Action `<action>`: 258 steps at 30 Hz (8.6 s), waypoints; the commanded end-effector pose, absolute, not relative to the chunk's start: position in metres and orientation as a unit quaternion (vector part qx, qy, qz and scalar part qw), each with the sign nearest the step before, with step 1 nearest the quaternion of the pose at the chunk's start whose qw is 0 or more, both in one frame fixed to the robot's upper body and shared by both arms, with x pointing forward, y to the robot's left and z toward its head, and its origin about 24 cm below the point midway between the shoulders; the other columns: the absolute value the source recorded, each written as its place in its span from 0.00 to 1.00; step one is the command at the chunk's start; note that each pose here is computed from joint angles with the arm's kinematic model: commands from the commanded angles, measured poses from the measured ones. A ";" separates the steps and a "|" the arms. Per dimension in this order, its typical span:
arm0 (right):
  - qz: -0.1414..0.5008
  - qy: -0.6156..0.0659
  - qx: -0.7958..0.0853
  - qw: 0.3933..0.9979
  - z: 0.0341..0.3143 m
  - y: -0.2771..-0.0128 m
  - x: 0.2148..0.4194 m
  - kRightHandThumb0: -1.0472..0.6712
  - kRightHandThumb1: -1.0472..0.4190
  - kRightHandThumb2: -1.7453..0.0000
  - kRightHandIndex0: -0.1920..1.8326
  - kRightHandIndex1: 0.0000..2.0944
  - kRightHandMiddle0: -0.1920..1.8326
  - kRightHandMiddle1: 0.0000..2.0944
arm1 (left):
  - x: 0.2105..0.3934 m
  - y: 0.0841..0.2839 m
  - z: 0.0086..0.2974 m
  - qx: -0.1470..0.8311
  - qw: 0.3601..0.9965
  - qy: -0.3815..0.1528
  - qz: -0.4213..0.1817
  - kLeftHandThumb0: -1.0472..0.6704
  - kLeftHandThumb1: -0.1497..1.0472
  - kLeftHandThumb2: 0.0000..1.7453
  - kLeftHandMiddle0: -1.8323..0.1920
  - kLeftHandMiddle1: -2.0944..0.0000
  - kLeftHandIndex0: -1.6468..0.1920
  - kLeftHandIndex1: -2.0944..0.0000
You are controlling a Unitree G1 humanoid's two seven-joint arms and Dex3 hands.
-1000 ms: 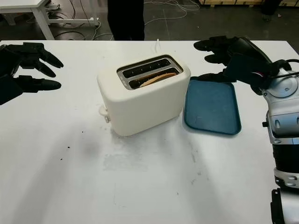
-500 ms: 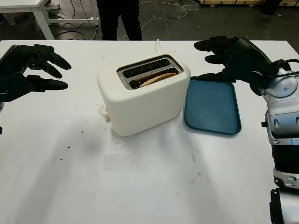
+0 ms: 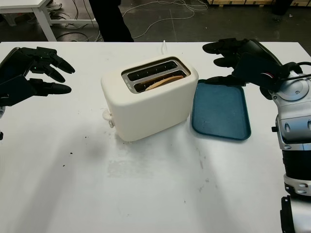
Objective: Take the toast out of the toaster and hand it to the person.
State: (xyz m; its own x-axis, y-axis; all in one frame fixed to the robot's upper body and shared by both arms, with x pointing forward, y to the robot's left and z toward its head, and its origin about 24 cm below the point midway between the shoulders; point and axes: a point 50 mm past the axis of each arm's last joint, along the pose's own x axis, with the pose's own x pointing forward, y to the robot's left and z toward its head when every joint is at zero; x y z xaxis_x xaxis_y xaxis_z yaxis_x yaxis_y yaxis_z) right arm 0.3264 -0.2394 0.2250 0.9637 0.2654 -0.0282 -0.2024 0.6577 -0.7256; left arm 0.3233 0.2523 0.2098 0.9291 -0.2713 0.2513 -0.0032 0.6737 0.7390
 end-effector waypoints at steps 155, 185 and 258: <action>0.135 -0.050 -0.407 0.902 0.229 -0.228 0.330 0.36 0.21 1.00 0.24 0.29 0.36 0.00 | 0.322 0.253 0.213 0.397 0.897 -0.178 -0.072 0.00 0.66 0.00 0.48 0.59 0.44 0.65; 0.132 -0.051 -0.412 0.900 0.229 -0.228 0.330 0.34 0.21 1.00 0.23 0.32 0.37 0.01 | 0.322 0.253 0.212 0.394 0.899 -0.178 -0.070 0.00 0.66 0.00 0.48 0.59 0.44 0.65; 0.141 -0.043 -0.377 0.914 0.223 -0.228 0.332 0.36 0.21 1.00 0.18 0.36 0.35 0.00 | 0.323 0.252 0.213 0.395 0.898 -0.179 -0.070 0.00 0.67 0.00 0.48 0.59 0.44 0.65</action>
State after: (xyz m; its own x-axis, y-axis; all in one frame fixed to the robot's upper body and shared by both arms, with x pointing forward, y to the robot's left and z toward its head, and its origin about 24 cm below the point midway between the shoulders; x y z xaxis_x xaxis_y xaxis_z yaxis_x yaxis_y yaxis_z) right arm 0.3332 -0.2275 0.2229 0.9561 0.2910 -0.0340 -0.2258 0.6579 -0.7185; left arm 0.3232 0.2525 0.2102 0.9310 -0.2648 0.2510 -0.0041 0.6804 0.7329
